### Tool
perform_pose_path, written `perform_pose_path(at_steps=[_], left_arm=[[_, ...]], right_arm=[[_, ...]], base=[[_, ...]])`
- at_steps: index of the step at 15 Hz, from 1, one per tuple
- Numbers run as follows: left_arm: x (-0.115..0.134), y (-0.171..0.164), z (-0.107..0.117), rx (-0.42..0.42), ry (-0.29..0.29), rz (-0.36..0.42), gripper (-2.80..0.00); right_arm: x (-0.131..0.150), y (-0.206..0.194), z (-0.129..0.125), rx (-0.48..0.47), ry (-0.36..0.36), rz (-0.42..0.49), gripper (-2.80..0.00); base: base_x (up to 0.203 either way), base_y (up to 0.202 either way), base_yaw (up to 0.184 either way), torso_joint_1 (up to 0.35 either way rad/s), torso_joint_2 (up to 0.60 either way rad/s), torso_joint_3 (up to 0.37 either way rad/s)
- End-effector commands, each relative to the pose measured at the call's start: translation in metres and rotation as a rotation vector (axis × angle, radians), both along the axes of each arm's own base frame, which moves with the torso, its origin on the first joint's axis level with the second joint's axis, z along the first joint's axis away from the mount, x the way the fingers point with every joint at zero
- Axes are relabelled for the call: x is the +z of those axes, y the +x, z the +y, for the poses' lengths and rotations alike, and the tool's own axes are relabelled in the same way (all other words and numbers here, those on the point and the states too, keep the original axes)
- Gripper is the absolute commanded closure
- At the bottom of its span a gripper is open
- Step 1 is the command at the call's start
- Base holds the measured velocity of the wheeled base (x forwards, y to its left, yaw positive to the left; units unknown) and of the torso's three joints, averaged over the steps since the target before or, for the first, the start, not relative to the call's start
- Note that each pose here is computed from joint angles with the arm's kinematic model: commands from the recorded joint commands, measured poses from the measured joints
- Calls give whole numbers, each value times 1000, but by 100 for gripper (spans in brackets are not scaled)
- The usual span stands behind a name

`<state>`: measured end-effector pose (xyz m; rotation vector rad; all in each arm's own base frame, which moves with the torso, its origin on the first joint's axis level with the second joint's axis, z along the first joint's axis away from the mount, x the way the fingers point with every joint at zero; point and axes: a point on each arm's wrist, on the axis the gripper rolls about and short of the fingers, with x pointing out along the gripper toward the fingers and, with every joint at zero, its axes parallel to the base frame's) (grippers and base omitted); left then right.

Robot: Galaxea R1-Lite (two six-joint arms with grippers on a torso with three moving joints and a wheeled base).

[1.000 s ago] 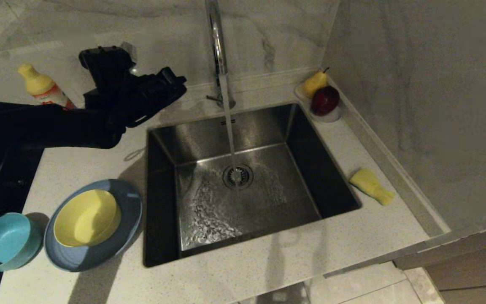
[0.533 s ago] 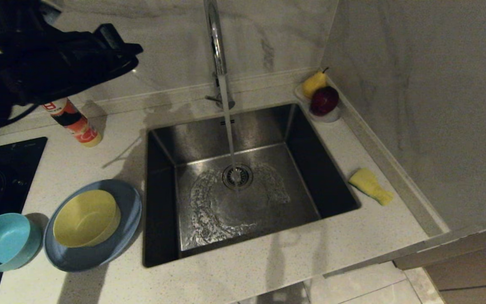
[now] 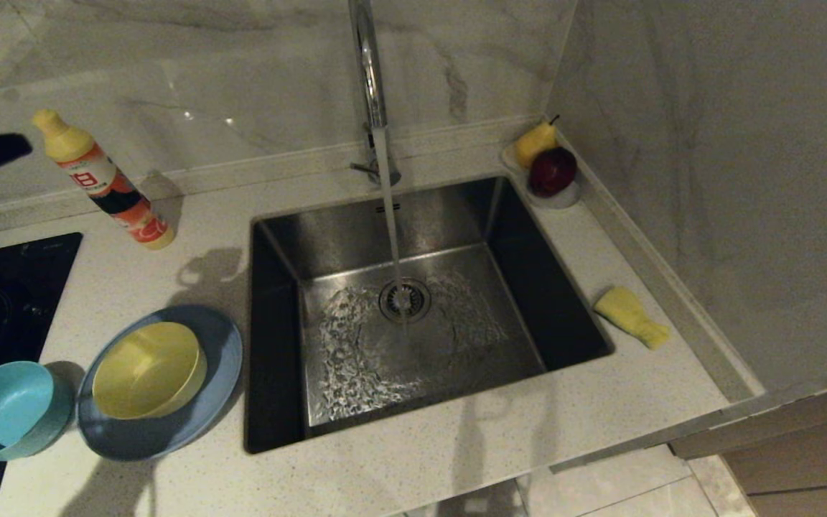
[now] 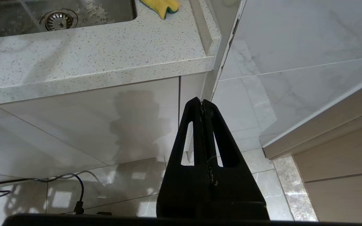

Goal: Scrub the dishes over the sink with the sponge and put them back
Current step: Turn on the faucet

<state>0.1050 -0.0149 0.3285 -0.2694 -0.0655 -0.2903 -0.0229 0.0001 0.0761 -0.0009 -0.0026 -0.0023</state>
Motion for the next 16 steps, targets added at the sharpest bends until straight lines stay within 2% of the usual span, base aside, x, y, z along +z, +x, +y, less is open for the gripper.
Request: perform_pose_path(at_steps=[1, 3, 5, 7, 9, 13, 14, 16], left_arm=[[-33, -72, 7, -18, 2, -53, 0], [-71, -97, 10, -25, 15, -33, 0], [-101, -118, 12, 4, 25, -45, 0], [-132, -128, 15, 95, 42, -17, 0], [-149, -131, 16, 206, 53, 8, 0], [-197, -141, 16, 265, 77, 12, 0], [-217, -140, 16, 270, 109, 22, 0], [-244, -132, 17, 324, 297, 48, 0]], right_arm=[[0, 0, 0, 1, 0, -1, 0], [0, 0, 0, 1, 1, -1, 0], [0, 0, 0, 1, -1, -1, 0], [0, 0, 0, 1, 1, -1, 0], [0, 0, 0, 1, -1, -1, 0], [0, 0, 0, 1, 0, -1, 0], [0, 0, 0, 1, 0, -1, 0], [0, 0, 0, 1, 1, 0, 0]], base=[[0, 0, 0, 0, 0, 0], [0, 0, 0, 0, 0, 0], [0, 0, 0, 0, 0, 0], [0, 0, 0, 0, 0, 0], [0, 0, 0, 0, 0, 0], [0, 0, 0, 0, 0, 0], [0, 0, 0, 0, 0, 0], [0, 0, 0, 0, 0, 0]])
